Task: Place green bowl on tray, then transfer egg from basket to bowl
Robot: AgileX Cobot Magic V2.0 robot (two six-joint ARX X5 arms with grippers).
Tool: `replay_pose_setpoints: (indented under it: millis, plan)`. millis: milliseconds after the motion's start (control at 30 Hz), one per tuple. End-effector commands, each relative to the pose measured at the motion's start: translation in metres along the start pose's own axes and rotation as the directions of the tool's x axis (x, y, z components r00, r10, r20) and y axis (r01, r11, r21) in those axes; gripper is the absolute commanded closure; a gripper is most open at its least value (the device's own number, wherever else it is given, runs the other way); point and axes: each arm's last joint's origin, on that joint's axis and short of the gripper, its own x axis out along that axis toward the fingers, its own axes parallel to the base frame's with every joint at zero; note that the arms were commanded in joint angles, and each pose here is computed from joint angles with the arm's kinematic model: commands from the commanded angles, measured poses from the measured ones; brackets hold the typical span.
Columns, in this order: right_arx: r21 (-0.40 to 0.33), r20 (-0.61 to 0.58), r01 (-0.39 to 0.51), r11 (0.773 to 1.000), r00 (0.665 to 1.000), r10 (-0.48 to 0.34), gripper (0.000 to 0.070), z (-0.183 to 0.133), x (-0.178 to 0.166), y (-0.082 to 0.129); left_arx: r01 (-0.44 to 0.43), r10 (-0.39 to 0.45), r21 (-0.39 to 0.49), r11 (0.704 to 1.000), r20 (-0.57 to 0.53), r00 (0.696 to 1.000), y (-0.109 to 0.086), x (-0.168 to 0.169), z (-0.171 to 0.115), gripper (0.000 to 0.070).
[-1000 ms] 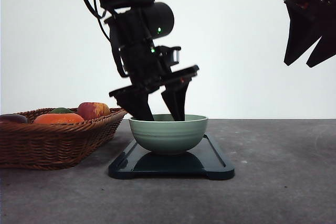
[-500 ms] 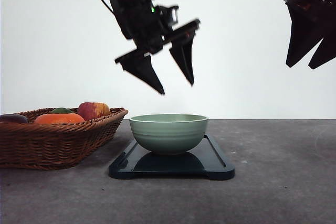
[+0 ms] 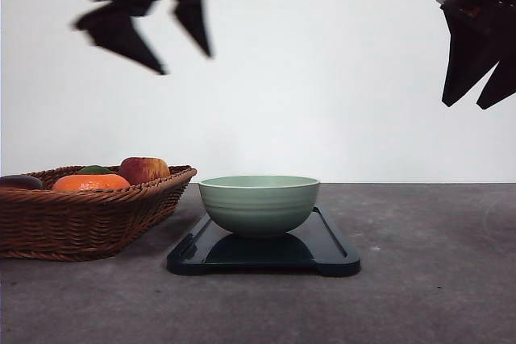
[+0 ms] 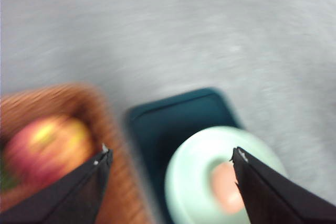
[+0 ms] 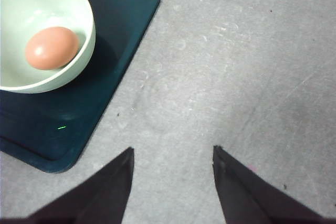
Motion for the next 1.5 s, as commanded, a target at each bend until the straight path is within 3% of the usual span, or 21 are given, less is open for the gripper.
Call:
replay_pose_setpoints:
  millis: [0, 267, 567, 600, 633, 667, 700, 1200, 1300, 1367, 1467]
  plan:
    - [-0.014, 0.01, 0.0, 1.0, 1.0, 0.0, 0.0411, 0.003, 0.001, 0.001, 0.001, 0.0, -0.015, 1.0, 0.041, 0.999, 0.004, -0.018, -0.011, 0.0229]
    - [-0.033, 0.1, -0.002, 0.999, 0.995, 0.005, 0.0411, 0.0, 0.004, 0.001, -0.021, 0.023, -0.031, 0.999, 0.05, 0.998, 0.016, -0.076, -0.067, 0.023]
    - [-0.018, 0.044, -0.012, 1.0, 0.999, 0.013, 0.0411, -0.007, 0.005, 0.001, -0.047, 0.044, -0.046, 0.998, -0.078, 0.996, 0.019, -0.087, -0.089, 0.0233]
    - [-0.017, 0.038, -0.012, 1.0, 0.999, 0.012, 0.0438, -0.007, 0.005, 0.001, -0.048, 0.044, -0.046, 0.998, -0.08, 0.996, 0.019, -0.087, -0.089, 0.0306]
    - [-0.017, 0.033, -0.011, 1.0, 0.999, 0.012, 0.05, -0.008, 0.005, 0.001, -0.046, 0.042, -0.046, 0.998, -0.082, 0.996, 0.019, -0.087, -0.089, 0.0431]
    - [-0.016, 0.032, -0.011, 1.0, 0.999, 0.011, 0.064, -0.008, 0.005, 0.001, -0.04, 0.036, -0.047, 0.998, -0.084, 0.996, 0.018, -0.087, -0.089, 0.0661]
    - [-0.015, 0.032, -0.011, 1.0, 0.999, 0.011, 0.0673, -0.008, 0.005, 0.001, -0.038, 0.034, -0.044, 0.998, -0.082, 0.996, 0.018, -0.087, -0.089, 0.0696]
    - [-0.013, 0.035, -0.034, 0.999, 0.999, 0.035, 0.0685, -0.008, 0.005, 0.001, -0.04, 0.036, -0.042, 0.998, -0.093, 0.995, 0.018, -0.087, -0.09, 0.07]
    - [-0.013, 0.035, -0.034, 0.999, 0.999, 0.035, 0.0685, -0.008, 0.005, 0.001, -0.046, 0.052, 0.074, 0.996, -0.089, 0.995, 0.022, -0.089, -0.092, 0.07]
    - [-0.014, 0.035, -0.034, 0.999, 0.999, 0.035, 0.0685, -0.008, 0.005, 0.001, -0.074, 0.078, 0.099, 0.992, -0.036, 0.996, 0.029, -0.089, -0.099, 0.07]
    - [-0.014, 0.036, -0.034, 0.999, 0.999, 0.035, 0.0685, -0.007, 0.005, 0.001, -0.145, 0.135, 0.06, 0.988, 0.145, 0.98, 0.047, -0.095, -0.126, 0.07]
